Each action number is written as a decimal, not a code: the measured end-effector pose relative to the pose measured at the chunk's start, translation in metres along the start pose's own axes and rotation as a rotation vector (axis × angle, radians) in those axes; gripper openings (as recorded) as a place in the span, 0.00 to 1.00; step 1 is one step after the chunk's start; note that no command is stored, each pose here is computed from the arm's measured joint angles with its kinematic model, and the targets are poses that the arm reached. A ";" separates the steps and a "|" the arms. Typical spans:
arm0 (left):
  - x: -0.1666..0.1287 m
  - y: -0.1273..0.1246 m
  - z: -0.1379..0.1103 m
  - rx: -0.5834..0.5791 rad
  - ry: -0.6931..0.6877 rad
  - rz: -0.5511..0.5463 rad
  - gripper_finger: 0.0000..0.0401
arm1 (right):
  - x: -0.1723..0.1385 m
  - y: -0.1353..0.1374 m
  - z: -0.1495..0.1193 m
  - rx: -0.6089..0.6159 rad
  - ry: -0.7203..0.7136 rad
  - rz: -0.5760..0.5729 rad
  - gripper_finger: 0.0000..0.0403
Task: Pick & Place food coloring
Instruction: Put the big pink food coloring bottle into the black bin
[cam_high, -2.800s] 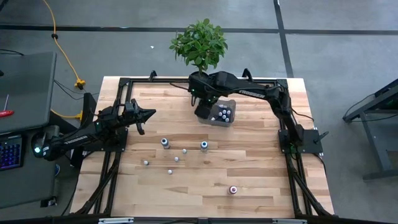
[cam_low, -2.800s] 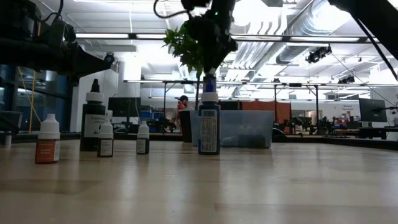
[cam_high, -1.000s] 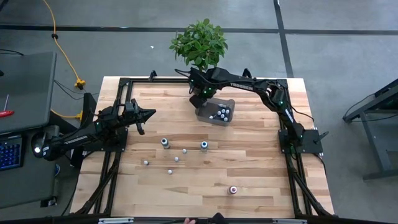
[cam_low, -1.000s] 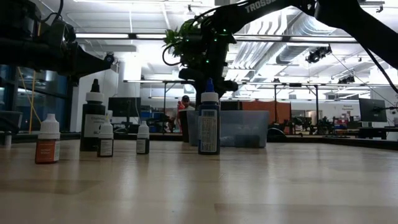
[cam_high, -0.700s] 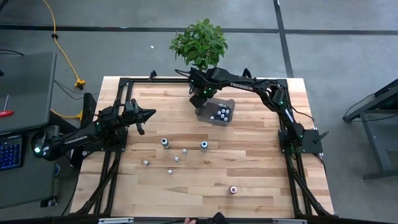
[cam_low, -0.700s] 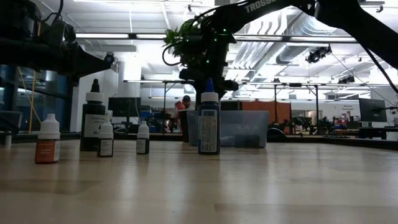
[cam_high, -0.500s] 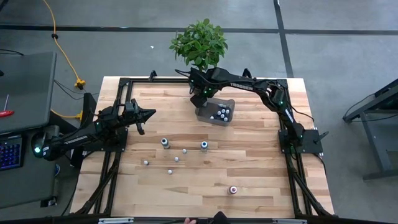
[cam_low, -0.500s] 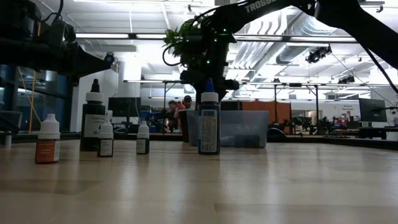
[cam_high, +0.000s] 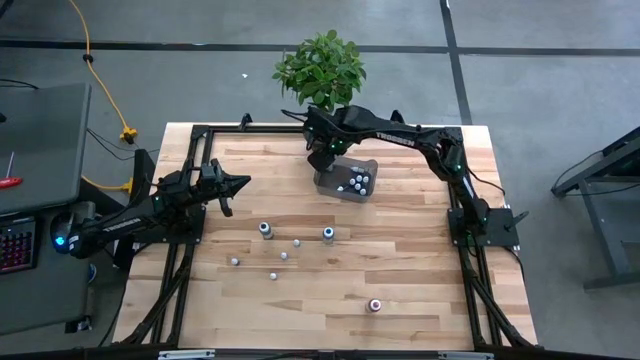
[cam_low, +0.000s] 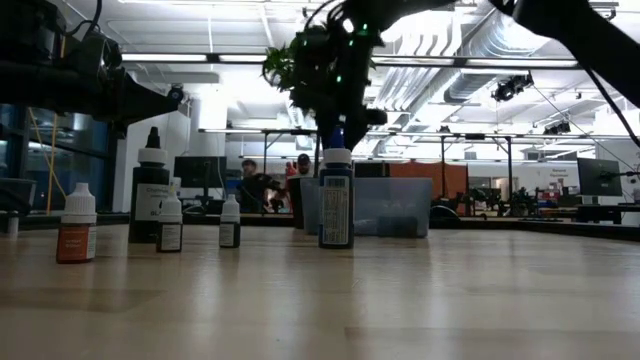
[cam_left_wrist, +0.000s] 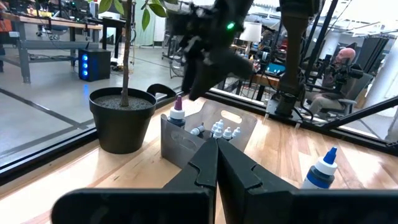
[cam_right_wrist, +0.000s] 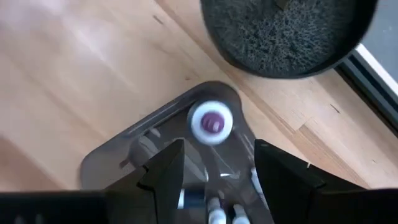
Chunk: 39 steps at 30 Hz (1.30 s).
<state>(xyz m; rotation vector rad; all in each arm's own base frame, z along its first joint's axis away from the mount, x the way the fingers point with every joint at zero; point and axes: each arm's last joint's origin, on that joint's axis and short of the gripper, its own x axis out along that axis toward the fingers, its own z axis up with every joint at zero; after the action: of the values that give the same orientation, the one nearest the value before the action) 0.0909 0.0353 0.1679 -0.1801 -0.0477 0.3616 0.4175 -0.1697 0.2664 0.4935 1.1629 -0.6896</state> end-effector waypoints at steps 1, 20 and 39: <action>0.000 0.000 0.000 0.000 0.000 0.000 0.00 | -0.006 0.002 -0.002 -0.006 -0.002 0.001 0.46; 0.000 0.000 0.000 0.000 0.000 0.000 0.00 | -0.163 0.067 -0.129 -0.300 0.032 0.037 0.46; 0.000 0.000 0.000 0.000 0.000 0.000 0.00 | -0.155 0.135 -0.263 -0.232 0.303 0.114 0.46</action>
<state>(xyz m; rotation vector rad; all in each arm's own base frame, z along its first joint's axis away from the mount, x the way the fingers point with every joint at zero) 0.0909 0.0353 0.1679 -0.1800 -0.0477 0.3619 0.3047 0.1385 0.3268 0.4736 1.4665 -0.3819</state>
